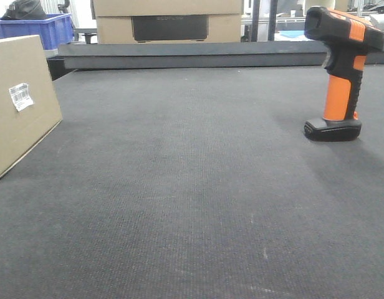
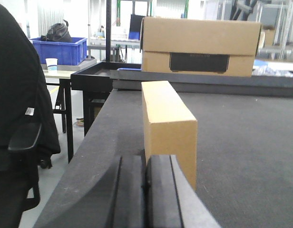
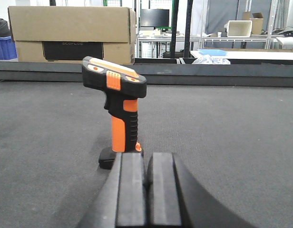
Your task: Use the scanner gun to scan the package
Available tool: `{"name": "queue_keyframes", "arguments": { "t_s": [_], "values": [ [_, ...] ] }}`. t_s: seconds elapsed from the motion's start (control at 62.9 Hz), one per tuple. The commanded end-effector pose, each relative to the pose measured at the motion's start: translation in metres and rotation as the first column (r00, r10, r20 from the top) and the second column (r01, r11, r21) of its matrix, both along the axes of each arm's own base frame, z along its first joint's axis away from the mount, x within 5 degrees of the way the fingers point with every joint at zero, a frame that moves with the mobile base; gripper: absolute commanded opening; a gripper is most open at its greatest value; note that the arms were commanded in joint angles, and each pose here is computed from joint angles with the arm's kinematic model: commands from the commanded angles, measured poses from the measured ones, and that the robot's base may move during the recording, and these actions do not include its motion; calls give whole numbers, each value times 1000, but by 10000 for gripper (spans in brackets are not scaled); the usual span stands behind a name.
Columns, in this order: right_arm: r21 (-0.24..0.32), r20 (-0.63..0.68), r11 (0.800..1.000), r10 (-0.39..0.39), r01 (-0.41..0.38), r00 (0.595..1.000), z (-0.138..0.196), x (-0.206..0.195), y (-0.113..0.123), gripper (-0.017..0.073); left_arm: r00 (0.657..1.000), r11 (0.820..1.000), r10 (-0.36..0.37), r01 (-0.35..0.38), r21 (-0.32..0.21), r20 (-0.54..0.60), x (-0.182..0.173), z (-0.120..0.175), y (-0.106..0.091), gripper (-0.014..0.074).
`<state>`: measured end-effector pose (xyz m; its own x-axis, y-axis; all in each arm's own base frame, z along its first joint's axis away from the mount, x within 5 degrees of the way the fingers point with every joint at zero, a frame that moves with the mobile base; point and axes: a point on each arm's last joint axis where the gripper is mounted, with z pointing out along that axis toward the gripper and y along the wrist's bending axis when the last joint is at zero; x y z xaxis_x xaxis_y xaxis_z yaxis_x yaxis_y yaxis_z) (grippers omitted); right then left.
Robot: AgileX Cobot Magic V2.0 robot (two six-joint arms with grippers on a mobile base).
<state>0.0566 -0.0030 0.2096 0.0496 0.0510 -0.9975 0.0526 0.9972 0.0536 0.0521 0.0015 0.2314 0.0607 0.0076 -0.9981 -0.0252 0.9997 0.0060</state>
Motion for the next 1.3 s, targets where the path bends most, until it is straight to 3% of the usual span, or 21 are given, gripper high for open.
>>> {"name": "queue_keyframes", "arguments": {
  "t_s": [0.0,0.191,0.302,0.366,0.525,0.683,0.731,0.779,0.906,1.16,1.288],
  "values": [
    [-3,22,1000,-1,1,1000,2,0,0,-168,1000,1000,7,-7,12,-4,-6,17,1,-111],
    [-3,22,1000,-1,1,1000,2,0,0,-168,989,1000,22,-21,8,-143,-6,57,2,-111],
    [-3,22,1000,-1,1,1000,2,0,0,-168,962,1000,27,-26,7,-271,14,80,3,-111],
    [-3,22,1000,-1,1,1000,2,0,0,-168,929,999,32,-31,6,-369,27,93,4,-111],
    [-3,22,1000,-1,1,1000,2,0,0,-168,807,999,35,-41,4,-589,70,110,5,-111],
    [-3,22,1000,-1,1,1000,2,0,0,-168,747,999,21,-40,-12,-664,102,108,4,-111],
    [-3,22,1000,-1,1,1000,2,0,0,-168,751,999,11,-37,-25,-660,111,107,4,-111],
    [-3,22,1000,-1,1,1000,2,0,0,-168,753,997,-15,-35,-63,-658,120,110,2,-111],
    [-3,22,1000,-1,1,1000,2,0,0,-168,693,989,-79,-36,-143,-717,146,126,-3,-111],
    [-3,22,1000,-1,1,1000,2,0,0,-168,584,984,-93,-71,-165,-807,212,147,-3,-111],
    [-3,22,1000,-1,1,1000,2,0,0,-168,570,984,-94,-73,-164,-817,239,148,-3,-111]
  ]
}}
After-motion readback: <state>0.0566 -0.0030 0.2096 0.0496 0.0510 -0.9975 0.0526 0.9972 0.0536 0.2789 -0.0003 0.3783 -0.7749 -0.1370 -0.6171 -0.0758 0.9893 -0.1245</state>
